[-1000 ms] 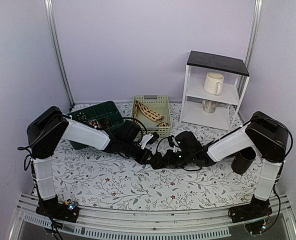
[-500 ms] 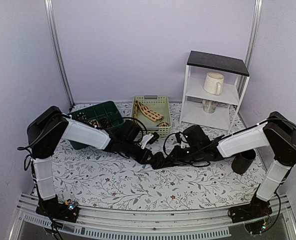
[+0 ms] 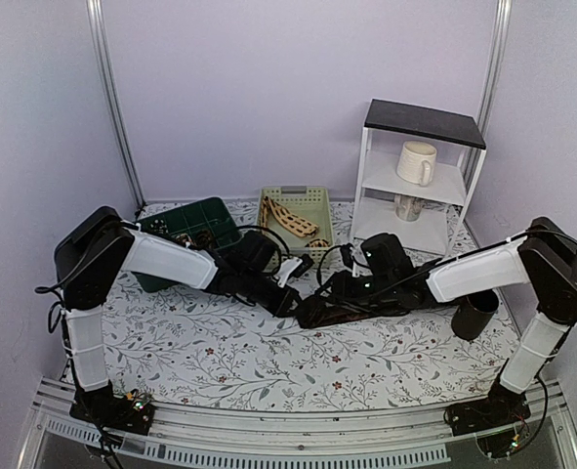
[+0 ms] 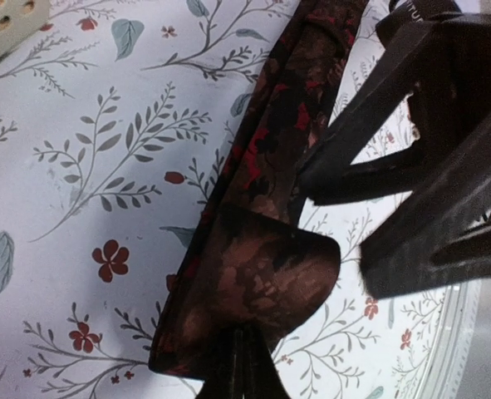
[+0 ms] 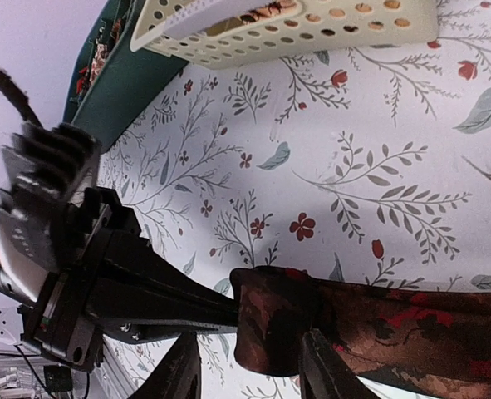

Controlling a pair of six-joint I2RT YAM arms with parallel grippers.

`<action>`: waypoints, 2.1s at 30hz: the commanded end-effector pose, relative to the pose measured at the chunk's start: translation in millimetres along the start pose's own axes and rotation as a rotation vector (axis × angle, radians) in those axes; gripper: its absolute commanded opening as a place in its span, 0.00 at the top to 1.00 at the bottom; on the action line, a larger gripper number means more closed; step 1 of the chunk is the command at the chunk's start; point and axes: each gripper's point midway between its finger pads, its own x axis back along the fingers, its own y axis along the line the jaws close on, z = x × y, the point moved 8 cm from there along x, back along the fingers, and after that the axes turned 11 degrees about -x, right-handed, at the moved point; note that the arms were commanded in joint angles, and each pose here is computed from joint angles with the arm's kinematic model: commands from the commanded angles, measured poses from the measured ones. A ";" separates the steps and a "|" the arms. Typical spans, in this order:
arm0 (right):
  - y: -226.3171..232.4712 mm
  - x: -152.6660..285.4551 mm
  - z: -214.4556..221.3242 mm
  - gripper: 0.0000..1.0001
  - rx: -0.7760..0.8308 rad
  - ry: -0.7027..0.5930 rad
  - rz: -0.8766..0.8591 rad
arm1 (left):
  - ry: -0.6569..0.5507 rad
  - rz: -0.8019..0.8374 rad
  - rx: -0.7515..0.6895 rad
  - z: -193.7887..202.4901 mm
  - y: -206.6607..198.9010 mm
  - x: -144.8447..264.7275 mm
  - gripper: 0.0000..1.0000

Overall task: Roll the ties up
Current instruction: Roll the tie at the center of the board.

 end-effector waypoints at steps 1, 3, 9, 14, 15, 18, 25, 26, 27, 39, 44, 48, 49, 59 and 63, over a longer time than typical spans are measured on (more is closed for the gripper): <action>1.6 -18.0 -2.4 0.58 0.009 0.043 -0.029 | -0.002 0.023 -0.011 -4.5 -4.3 -6.3 0.99; -1.8 -22.9 -1.1 0.58 0.004 0.057 -0.018 | -0.002 0.024 -0.010 -4.4 -4.4 -6.1 0.97; -17.7 -26.5 6.5 0.64 -0.032 0.071 0.022 | 0.000 0.018 0.001 -0.3 -5.5 -3.1 0.87; -26.6 -22.9 14.6 0.67 -0.061 0.070 0.003 | -0.050 0.021 -0.026 -4.4 -12.8 9.1 0.67; -27.7 -22.2 15.6 0.67 -0.067 0.065 -0.006 | -0.068 0.013 -0.040 -5.7 -14.5 12.9 0.64; -31.9 -21.0 20.4 0.69 -0.064 0.062 -0.037 | -0.090 -0.033 -0.080 -6.6 -14.4 19.9 0.52; -37.0 -23.2 23.2 0.73 -0.067 0.059 -0.061 | -0.085 -0.091 -0.168 -7.0 -11.0 25.1 0.41; -35.6 -23.8 22.8 0.73 -0.065 0.061 -0.066 | -0.082 -0.095 -0.166 -7.4 -9.4 25.7 0.41; -34.4 -24.0 21.6 0.73 -0.062 0.061 -0.070 | -0.082 -0.092 -0.159 -7.8 -7.3 26.5 0.43; -39.6 -39.5 24.2 0.76 -0.091 0.088 -0.101 | -0.101 -0.147 -0.003 6.2 13.1 27.9 0.60; -40.8 -44.2 25.3 0.76 -0.110 0.106 -0.119 | -0.155 -0.158 0.018 5.4 15.0 40.5 0.60; -44.7 -45.7 29.9 0.76 -0.117 0.121 -0.143 | -0.188 -0.160 0.041 6.2 16.6 46.8 0.63; -43.0 -45.3 29.5 0.76 -0.118 0.122 -0.151 | -0.192 -0.156 0.043 4.6 16.6 47.2 0.65; -44.5 -44.2 19.2 0.76 -0.113 0.135 -0.157 | -0.289 -0.048 0.061 -15.4 6.7 44.8 0.96; -36.6 -41.2 14.5 0.78 -0.097 0.140 -0.135 | -0.281 0.004 0.055 -13.2 6.7 32.9 1.00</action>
